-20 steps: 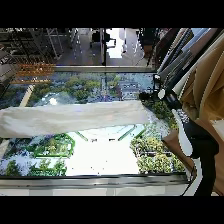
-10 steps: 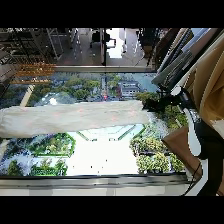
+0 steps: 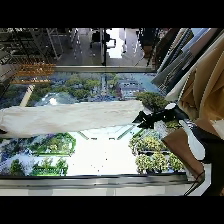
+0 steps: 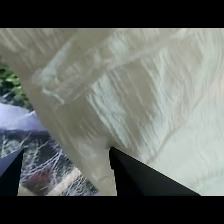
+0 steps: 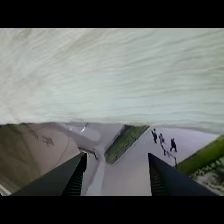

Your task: Fold the clothes and pants, and hang the long-sleeved shirts on hangers.

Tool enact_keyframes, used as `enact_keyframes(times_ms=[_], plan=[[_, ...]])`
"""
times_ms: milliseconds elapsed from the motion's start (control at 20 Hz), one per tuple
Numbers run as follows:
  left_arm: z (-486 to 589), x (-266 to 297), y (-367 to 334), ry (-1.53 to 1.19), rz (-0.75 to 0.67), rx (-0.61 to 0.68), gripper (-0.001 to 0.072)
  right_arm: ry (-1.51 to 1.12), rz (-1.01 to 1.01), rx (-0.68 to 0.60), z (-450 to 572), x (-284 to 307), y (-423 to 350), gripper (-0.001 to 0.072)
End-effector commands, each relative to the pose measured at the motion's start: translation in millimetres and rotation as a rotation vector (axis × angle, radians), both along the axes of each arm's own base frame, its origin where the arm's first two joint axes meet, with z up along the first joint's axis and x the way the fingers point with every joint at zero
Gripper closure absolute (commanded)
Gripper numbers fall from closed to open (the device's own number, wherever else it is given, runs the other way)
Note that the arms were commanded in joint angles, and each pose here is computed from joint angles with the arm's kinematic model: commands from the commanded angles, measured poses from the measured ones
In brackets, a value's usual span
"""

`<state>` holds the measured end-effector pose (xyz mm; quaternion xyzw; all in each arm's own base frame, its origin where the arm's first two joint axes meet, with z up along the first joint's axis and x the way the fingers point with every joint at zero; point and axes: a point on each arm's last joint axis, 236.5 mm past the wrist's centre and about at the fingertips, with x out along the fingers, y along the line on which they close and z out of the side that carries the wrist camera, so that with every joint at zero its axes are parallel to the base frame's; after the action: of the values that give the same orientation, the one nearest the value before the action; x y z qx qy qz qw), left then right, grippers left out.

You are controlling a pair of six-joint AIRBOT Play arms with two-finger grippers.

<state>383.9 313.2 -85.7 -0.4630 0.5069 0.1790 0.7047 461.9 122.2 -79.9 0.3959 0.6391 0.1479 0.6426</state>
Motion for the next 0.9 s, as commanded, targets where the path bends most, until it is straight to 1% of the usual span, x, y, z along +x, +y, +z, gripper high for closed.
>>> enact_keyframes(times_ms=[0,200,300,350,400,450,500,550,600,650,750,850], plan=[[-6,21,10,-0.07,0.087,-0.009,0.0123,-0.021,-0.129,-0.035,-14,20,-6,0.0245],[-24,22,9,-0.046,0.13,-0.04,0.0126,-0.059,-0.224,-0.11,-23,40,-17,0.0246],[-31,30,6,-0.044,0.144,-0.038,0.0146,-0.127,-0.276,-0.143,-22,59,-17,0.0246],[-32,35,6,-0.048,0.164,-0.035,0.0233,-0.167,-0.304,-0.16,-21,69,-15,0.0247],[-32,41,6,-0.053,0.179,-0.028,0.0425,-0.21,-0.32,-0.183,-19,78,-14,0.0248],[-30,49,4,-0.069,0.181,-0.015,0.0551,-0.251,-0.323,-0.215,-19,85,-13,0.0271],[-28,58,0,-0.091,0.184,-0.019,0.0641,-0.279,-0.317,-0.241,-20,88,-12,0.0344],[-25,66,-4,-0.111,0.186,-0.027,0.0696,-0.299,-0.307,-0.264,-20,90,-13,0.0461],[-22,71,-9,-0.125,0.186,-0.042,0.0697,-0.304,-0.294,-0.276,-21,89,-12,0.0607],[-20,75,-15,-0.135,0.181,-0.058,0.0698,-0.302,-0.281,-0.285,-23,87,-13,0.0695],[-13,74,-24,-0.147,0.116,-0.068,0.07,-0.3,-0.195,-0.319,-26,76,-12,0.0699],[-4,62,-30,-0.14,0.03,-0.061,0.07,-0.263,-0.062,-0.366,-30,52,-12,0.07]])
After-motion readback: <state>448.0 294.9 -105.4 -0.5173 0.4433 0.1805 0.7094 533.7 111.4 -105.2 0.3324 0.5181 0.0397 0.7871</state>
